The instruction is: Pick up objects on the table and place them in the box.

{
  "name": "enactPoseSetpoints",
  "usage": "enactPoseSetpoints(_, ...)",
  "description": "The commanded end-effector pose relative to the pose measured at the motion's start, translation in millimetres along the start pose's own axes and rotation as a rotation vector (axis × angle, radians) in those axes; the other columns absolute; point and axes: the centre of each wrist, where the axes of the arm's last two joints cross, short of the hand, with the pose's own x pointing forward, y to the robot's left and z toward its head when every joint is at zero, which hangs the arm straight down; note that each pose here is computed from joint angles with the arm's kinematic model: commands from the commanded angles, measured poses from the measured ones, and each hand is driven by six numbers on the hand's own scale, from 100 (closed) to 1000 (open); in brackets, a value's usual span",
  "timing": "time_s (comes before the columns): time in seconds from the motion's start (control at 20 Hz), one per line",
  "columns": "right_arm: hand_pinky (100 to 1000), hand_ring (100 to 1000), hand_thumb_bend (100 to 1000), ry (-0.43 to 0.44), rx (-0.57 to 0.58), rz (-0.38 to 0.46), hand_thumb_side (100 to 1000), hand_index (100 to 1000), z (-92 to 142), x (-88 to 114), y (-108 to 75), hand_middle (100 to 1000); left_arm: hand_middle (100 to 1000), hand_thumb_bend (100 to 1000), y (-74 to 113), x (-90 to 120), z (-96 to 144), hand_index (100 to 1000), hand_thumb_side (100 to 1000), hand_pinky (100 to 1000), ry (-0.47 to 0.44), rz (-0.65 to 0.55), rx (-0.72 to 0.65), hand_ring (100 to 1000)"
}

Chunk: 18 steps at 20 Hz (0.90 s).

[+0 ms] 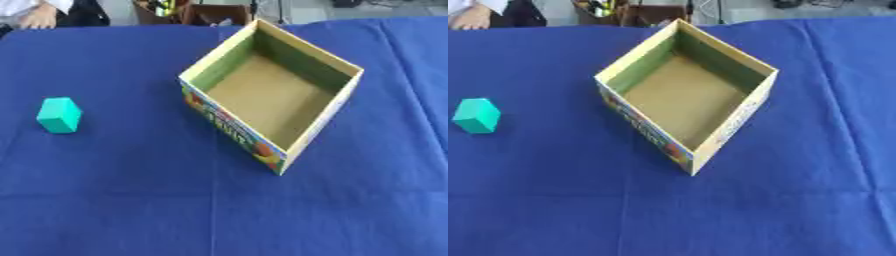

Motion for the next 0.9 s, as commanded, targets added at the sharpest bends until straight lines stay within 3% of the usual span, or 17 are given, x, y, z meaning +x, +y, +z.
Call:
enactPoseSetpoints(0.05, 836, 860, 100, -0.031, 0.012, 0.013, 797, 848, -5, 5, -2.5, 736, 924, 529, 23.9, -11, -2, 1000, 1000, 805, 0.016, -0.079, -0.052, 869)
enactPoseSetpoints(0.4, 838, 861, 100, -0.029, 0.022, 0.014, 795, 848, -4, 5, -1.0, 735, 935, 530, 38.8, -16, -14, 1000, 1000, 813, 0.031, -0.105, -0.112, 882)
enactPoseSetpoints(0.7, 839, 861, 100, -0.026, 0.030, 0.012, 797, 848, -3, 5, -0.2, 735, 926, 510, 50.5, -4, -34, 1000, 1000, 822, -0.007, -0.115, -0.106, 877)
enactPoseSetpoints(0.8, 839, 861, 100, -0.026, 0.033, 0.008, 797, 848, -3, 5, 0.3, 735, 931, 530, 50.6, -2, -40, 1000, 1000, 866, -0.006, -0.116, -0.112, 885)
enactPoseSetpoints(0.9, 840, 861, 100, -0.020, 0.037, 0.005, 795, 848, -3, 5, 0.8, 735, 930, 483, 48.5, -1, -48, 1000, 1000, 869, 0.003, -0.106, -0.117, 884)
